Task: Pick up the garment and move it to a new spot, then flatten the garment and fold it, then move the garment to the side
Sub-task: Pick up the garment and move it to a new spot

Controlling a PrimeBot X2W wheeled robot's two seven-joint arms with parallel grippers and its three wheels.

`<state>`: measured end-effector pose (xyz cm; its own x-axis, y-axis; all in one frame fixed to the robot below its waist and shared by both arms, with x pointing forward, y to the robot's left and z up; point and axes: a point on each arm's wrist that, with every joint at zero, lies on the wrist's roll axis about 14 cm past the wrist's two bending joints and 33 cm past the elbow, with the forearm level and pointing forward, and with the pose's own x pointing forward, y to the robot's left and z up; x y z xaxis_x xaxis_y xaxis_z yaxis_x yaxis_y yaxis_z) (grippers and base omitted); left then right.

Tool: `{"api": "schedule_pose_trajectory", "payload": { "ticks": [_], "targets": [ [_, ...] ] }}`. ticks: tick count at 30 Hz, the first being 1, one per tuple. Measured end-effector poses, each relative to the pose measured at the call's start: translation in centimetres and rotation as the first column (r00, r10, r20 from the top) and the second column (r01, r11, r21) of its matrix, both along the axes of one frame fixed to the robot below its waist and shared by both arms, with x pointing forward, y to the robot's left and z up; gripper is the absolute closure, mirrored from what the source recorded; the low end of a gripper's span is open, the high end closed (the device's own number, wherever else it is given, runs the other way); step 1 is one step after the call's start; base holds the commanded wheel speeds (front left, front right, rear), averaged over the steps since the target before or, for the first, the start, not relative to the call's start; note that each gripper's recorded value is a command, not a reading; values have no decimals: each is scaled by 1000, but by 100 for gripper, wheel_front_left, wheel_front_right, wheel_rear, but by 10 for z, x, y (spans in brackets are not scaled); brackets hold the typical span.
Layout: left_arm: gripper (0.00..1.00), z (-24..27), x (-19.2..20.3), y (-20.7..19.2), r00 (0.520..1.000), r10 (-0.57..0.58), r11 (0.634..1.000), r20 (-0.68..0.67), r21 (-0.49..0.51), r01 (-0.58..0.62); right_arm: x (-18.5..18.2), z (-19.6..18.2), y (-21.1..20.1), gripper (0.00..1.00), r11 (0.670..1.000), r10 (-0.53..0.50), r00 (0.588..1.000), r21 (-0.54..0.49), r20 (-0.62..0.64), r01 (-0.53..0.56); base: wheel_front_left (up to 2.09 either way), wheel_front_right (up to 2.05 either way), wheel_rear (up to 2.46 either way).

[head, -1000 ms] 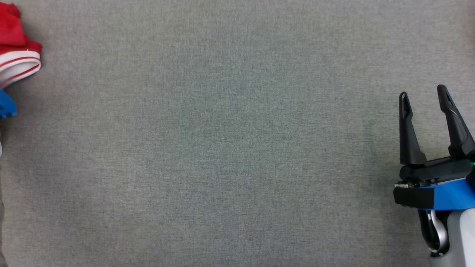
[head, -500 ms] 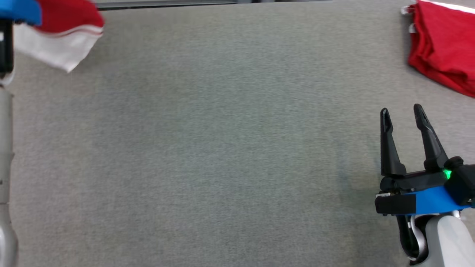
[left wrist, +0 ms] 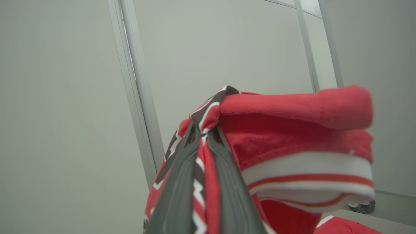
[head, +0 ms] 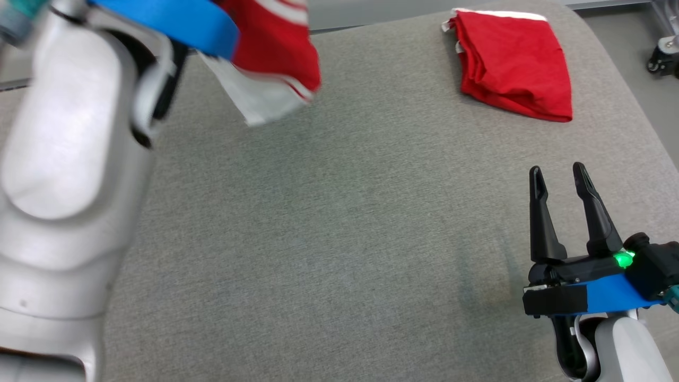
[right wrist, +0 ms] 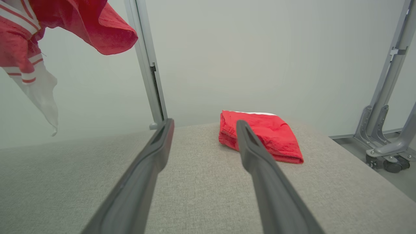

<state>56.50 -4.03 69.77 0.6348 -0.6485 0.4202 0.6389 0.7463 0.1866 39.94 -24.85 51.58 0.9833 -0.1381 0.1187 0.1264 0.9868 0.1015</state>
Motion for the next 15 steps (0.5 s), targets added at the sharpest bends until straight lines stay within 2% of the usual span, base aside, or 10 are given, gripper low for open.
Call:
{"api": "schedule_pose_trajectory", "payload": {
  "ticks": [3,7,15],
  "targets": [
    [100,-29,-15,-21,995,-57,998,-82,-4,57,-7,4,-6,0,1000,-20,1000,5,8,20,0,0,0],
    [100,-108,-39,-35,957,-89,994,-278,32,102,-10,0,-6,0,1000,-23,1000,22,1,23,0,0,0],
    [100,-252,-115,-37,799,-65,974,-597,134,180,-4,-4,6,0,999,14,1000,38,-7,-14,0,0,0]
  ]
}}
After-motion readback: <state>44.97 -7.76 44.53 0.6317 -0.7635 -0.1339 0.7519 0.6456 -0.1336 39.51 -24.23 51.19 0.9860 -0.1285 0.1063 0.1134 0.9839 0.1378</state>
